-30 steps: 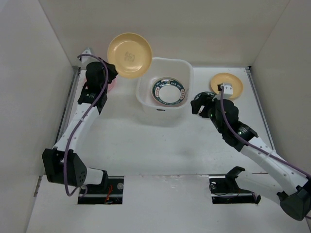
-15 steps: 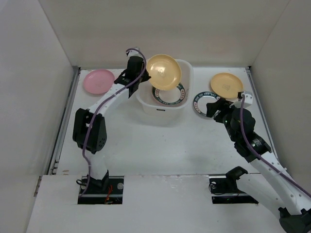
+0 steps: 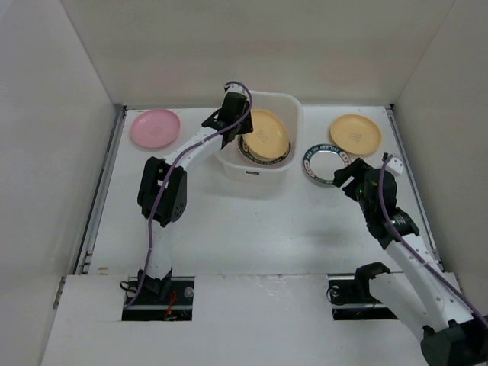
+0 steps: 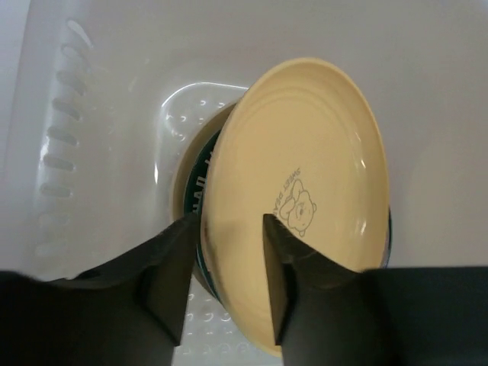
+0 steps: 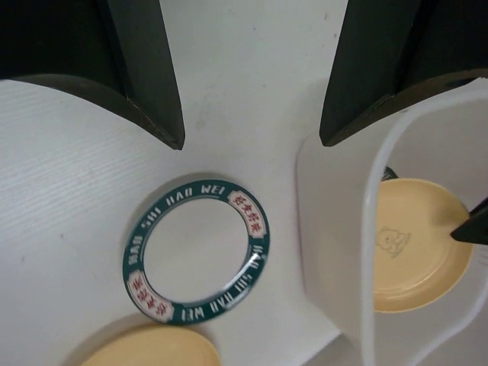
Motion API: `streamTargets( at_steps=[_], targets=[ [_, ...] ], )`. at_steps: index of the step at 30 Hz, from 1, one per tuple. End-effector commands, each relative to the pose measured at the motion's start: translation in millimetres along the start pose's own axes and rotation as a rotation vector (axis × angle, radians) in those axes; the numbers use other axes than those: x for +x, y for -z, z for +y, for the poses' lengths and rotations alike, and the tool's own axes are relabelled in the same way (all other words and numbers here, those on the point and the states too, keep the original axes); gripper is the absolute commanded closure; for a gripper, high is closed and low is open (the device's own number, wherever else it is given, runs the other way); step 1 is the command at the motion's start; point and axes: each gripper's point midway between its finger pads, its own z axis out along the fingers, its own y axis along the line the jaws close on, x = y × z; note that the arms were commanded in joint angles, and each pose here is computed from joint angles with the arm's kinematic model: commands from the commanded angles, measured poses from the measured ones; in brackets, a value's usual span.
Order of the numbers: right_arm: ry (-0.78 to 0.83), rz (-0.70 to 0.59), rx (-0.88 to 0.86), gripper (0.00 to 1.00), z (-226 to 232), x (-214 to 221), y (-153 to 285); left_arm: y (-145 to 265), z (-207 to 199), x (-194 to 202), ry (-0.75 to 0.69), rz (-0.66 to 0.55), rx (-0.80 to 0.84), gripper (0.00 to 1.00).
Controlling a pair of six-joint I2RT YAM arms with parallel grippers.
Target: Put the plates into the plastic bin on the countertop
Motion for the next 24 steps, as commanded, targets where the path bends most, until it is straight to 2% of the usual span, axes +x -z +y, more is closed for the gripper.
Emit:
streamTargets(
  at_steps=[1, 3, 5, 6, 7, 14, 24],
  targets=[
    [-0.137, 0.105, 0.007, 0.23, -9.8, 31.2, -12.9, 5.9, -4.9, -23.9, -0.051, -0.055, 0.006, 0.60],
    [-0.214, 0.125, 0.018, 0.23, -20.0, 43.1, -20.5, 5.7, -4.9, -21.7, -0.076, -0.054, 0.003, 0.50],
    [-0.276, 0.132, 0.038, 0.23, -31.6, 51.0, -26.4, 11.7, -9.8, -24.8, -0.101, -0.069, 0.007, 0.25],
    [-0.293, 0.131, 0.050, 0.23, -36.8, 52.8, -29.2, 14.5, -11.4, -26.9, -0.111, -0.078, 0.006, 0.07],
    [-0.308, 0.134, 0.069, 0.23, -43.0, 55.5, -32.3, 19.8, -14.1, -30.2, -0.126, -0.090, 0.005, 0.00],
    [-0.376, 0.122, 0.150, 0.22, -78.2, 53.4, -60.0, 81.3, -32.4, -61.0, -0.157, -0.203, 0.035, 0.00],
    [-0.468, 0.211, 0.074, 0.28, -78.1, 64.7, -119.8, 159.9, 1.6, -55.4, -0.067, -0.292, 0.056, 0.00]
  ],
)
